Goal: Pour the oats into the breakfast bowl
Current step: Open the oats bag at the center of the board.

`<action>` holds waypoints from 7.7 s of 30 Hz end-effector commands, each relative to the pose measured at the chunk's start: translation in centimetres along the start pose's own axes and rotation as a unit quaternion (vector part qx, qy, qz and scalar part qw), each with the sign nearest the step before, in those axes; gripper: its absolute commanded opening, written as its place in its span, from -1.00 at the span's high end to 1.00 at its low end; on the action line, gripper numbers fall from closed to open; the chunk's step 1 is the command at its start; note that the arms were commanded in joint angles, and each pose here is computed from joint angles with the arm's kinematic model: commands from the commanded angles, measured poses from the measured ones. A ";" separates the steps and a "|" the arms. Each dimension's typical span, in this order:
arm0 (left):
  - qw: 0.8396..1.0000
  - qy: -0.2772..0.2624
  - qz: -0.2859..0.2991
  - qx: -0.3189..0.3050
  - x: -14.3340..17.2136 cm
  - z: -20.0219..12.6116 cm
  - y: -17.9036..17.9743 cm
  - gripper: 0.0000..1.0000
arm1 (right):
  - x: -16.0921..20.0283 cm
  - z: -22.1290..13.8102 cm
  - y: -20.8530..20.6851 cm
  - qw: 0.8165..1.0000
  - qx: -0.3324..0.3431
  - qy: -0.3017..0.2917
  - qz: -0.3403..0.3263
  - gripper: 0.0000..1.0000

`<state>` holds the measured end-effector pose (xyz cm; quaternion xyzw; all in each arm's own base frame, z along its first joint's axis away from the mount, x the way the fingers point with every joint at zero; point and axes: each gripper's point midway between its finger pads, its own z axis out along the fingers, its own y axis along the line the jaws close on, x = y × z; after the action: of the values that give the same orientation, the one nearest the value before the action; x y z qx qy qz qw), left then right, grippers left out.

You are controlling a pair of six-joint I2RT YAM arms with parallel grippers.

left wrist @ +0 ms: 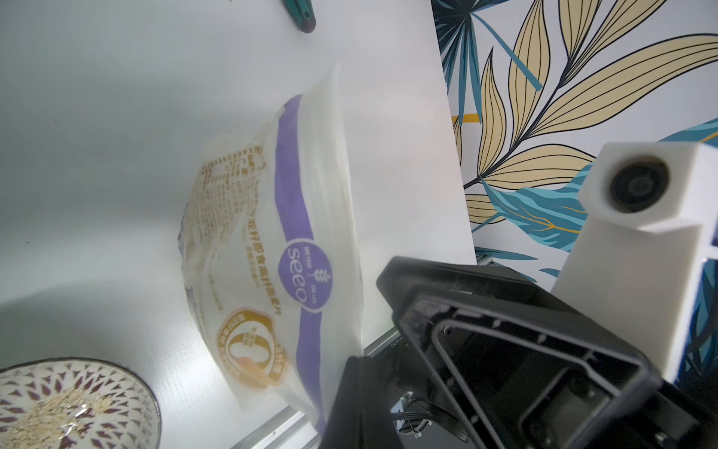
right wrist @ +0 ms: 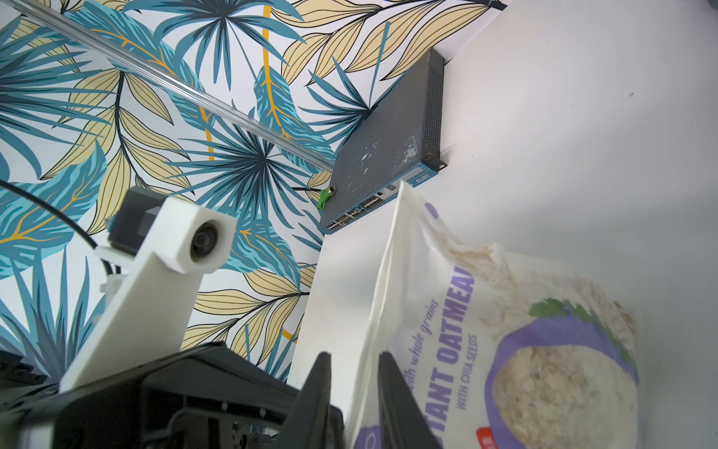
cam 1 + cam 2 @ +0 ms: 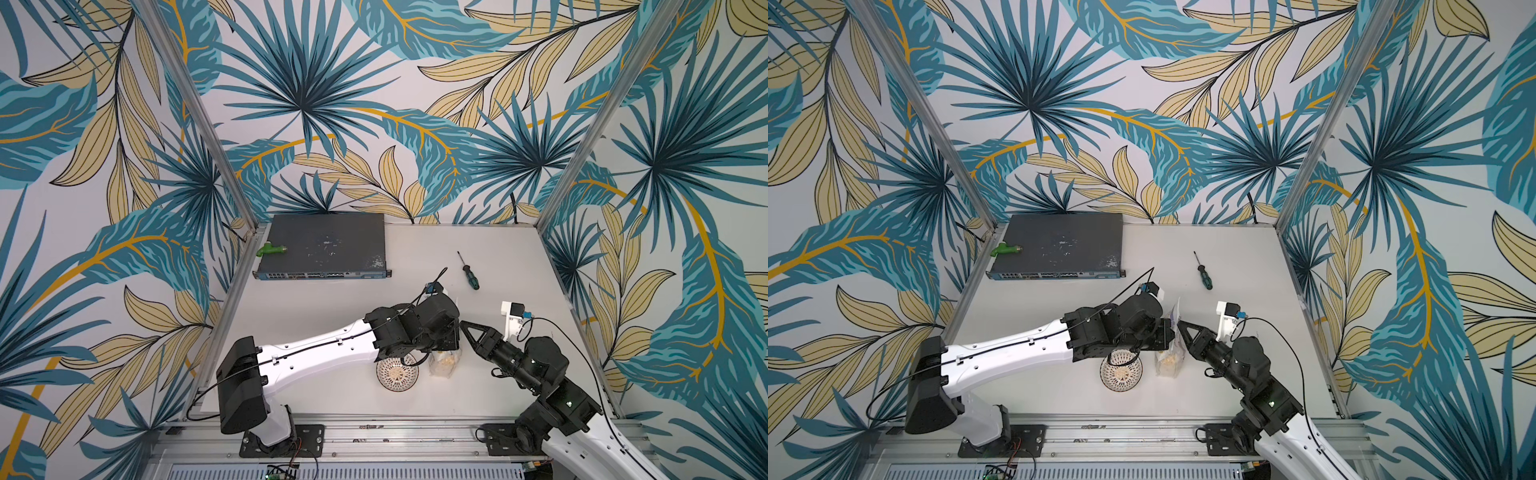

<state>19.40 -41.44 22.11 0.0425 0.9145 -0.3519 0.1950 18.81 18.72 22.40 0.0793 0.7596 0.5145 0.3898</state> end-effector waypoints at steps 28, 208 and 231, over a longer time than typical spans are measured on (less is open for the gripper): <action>1.000 0.003 -0.006 -0.030 0.4 -0.3 2.2 1.00 | 0.6 1.2 -0.8 1.000 0.001 0.006 0.008 0.66; 0.992 -0.030 0.098 -0.068 -14.3 0.3 -3.9 1.00 | -10.7 0.8 -3.1 0.930 0.255 -0.180 -0.193 1.00; 0.992 -0.052 -0.022 -0.110 -15.7 2.6 -0.8 1.00 | -5.6 1.2 -6.4 0.955 0.170 -0.147 -0.192 -0.26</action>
<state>32.92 -42.30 22.81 0.0221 0.9597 -0.2051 0.1908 25.56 13.48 20.51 0.0789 0.7700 0.2661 0.5745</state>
